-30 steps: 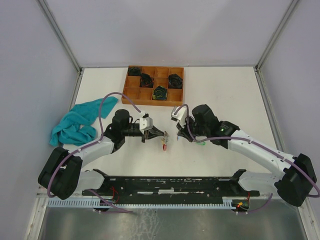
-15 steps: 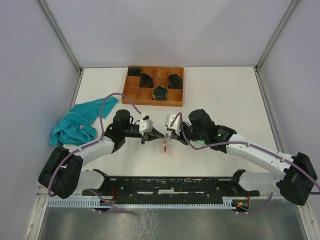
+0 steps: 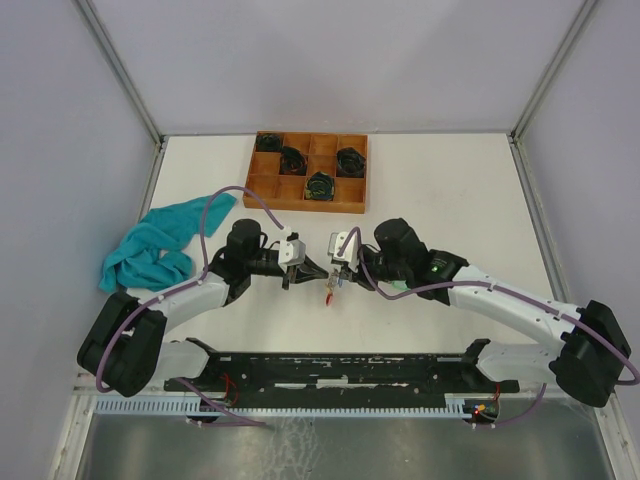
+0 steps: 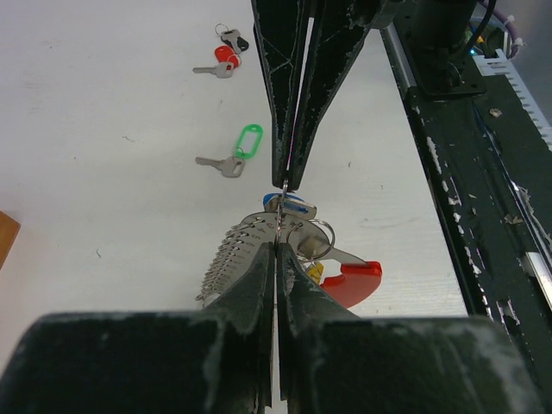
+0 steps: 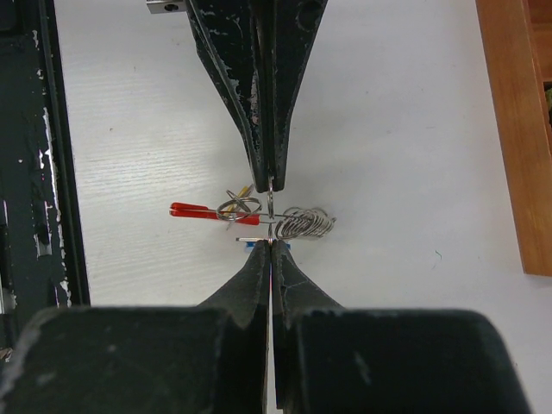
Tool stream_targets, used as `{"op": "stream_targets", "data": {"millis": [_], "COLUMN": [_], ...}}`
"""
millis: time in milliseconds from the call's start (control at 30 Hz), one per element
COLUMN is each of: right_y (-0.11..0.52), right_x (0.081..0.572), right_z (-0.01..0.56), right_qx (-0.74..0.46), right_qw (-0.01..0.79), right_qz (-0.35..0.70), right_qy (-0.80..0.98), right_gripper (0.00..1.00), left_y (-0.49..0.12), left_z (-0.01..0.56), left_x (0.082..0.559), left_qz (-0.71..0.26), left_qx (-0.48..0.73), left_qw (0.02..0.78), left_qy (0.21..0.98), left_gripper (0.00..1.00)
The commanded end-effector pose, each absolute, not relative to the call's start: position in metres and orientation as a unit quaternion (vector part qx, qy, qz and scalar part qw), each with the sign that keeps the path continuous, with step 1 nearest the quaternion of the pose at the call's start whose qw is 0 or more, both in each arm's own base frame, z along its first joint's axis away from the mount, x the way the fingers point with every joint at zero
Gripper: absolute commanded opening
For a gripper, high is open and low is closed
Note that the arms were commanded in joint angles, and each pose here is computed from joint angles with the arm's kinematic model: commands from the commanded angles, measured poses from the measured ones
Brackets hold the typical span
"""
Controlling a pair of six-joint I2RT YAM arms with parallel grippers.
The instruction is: Put the keys on the keyring
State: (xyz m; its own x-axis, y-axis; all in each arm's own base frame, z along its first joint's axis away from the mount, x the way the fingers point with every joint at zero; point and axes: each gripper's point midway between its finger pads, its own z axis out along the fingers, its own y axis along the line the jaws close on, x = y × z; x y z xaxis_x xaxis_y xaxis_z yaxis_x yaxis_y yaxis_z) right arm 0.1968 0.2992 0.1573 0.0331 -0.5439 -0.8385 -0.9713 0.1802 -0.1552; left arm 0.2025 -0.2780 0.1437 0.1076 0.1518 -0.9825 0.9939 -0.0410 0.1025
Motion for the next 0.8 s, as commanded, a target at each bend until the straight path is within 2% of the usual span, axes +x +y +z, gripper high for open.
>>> {"op": "stream_targets", "data": {"millis": [0,767], "right_y": [0.31,0.3158], "right_x": [0.2006,0.2033], "right_z": [0.1741,0.1815], "right_qx": [-0.59,-0.589], "right_qw": [0.443,0.458], "right_qz": [0.264,0.261], "right_qy": [0.621,0.613], "right_gripper": [0.01,0.01], "left_y": [-0.2832,-0.2845], "left_z": [0.1572,0.1618], "left_x": [0.2046,0.2005], "left_qz": [-0.439,-0.447], "left_qx": [0.588,0.591], "left_qw": [0.492,0.49], "left_qy": [0.468,0.46], "left_gripper": [0.03,0.03]}}
